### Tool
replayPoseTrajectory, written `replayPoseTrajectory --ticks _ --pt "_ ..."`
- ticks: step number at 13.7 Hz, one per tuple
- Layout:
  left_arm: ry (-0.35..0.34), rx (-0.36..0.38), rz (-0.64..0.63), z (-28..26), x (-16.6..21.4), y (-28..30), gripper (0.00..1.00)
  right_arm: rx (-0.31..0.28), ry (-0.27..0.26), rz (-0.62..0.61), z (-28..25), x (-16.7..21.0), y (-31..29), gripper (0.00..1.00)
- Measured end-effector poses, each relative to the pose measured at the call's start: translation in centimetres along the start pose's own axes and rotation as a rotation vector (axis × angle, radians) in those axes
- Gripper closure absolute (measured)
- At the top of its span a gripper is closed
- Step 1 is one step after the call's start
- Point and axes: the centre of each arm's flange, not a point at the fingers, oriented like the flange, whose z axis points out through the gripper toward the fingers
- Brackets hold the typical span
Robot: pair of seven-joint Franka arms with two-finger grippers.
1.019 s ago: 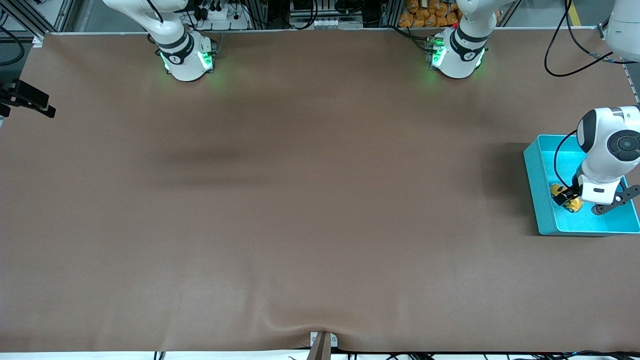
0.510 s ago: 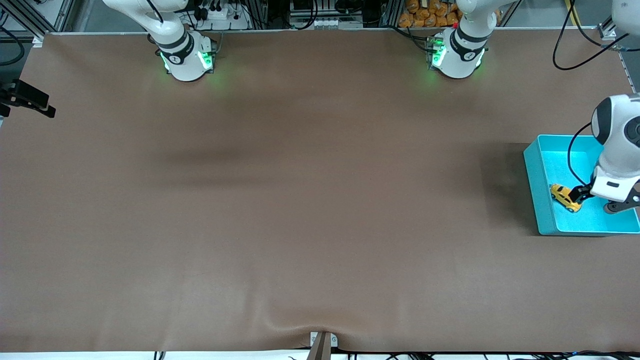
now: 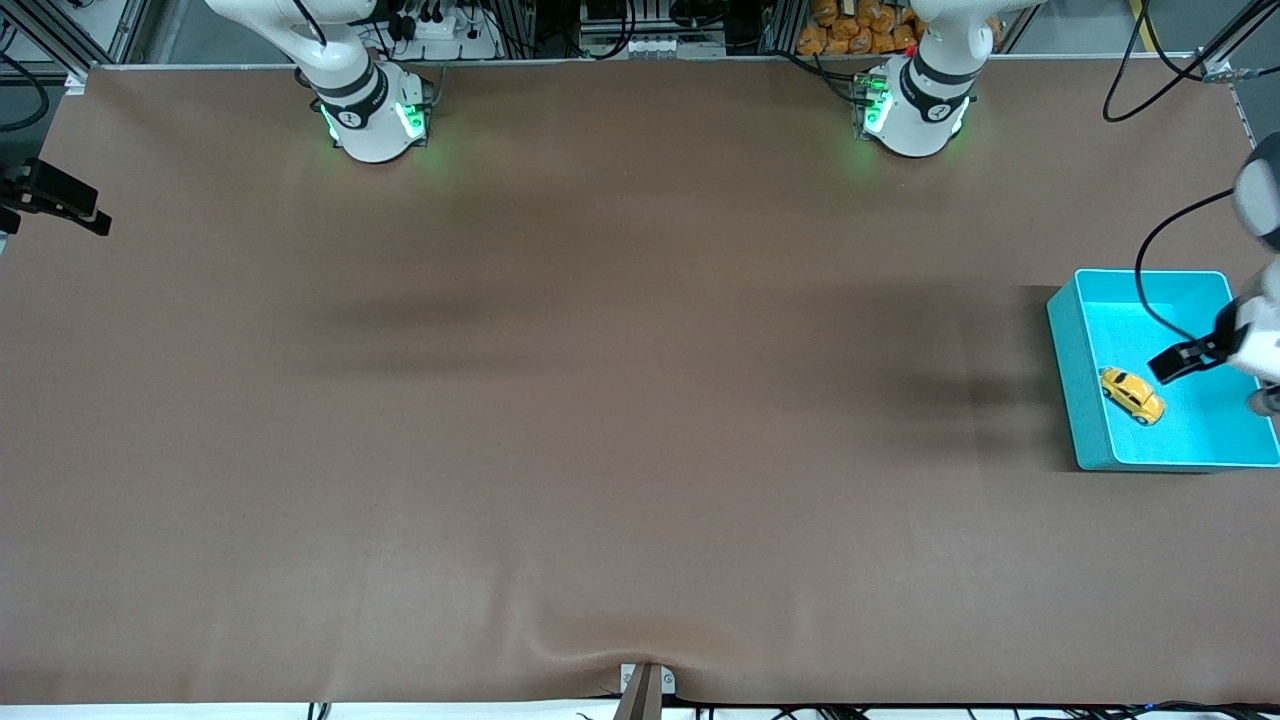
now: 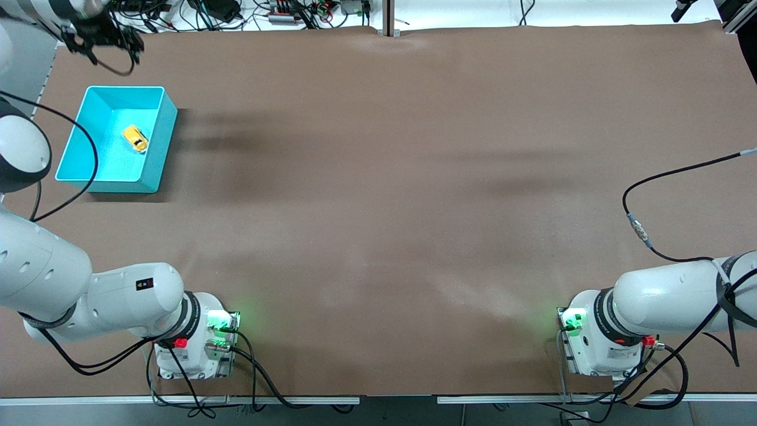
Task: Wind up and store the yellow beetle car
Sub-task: 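Open the left gripper and raise it out of the bin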
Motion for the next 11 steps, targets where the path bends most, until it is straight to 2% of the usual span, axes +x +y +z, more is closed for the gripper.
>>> replayPoseTrajectory --ticks 4,7,11 --pt "-0.027 -0.161 0.104 -8.7 -0.5 2.2 0.0 0.0 0.0 0.0 0.0 0.0 0.0 0.0" --pt "0.003 -0.191 0.179 -13.5 -1.3 5.7 0.0 0.0 0.0 0.0 0.0 0.0 0.0 0.0" --pt "0.045 -0.202 0.261 -17.0 -2.8 9.9 0.0 0.0 0.0 0.0 0.0 0.0 0.0 0.0"
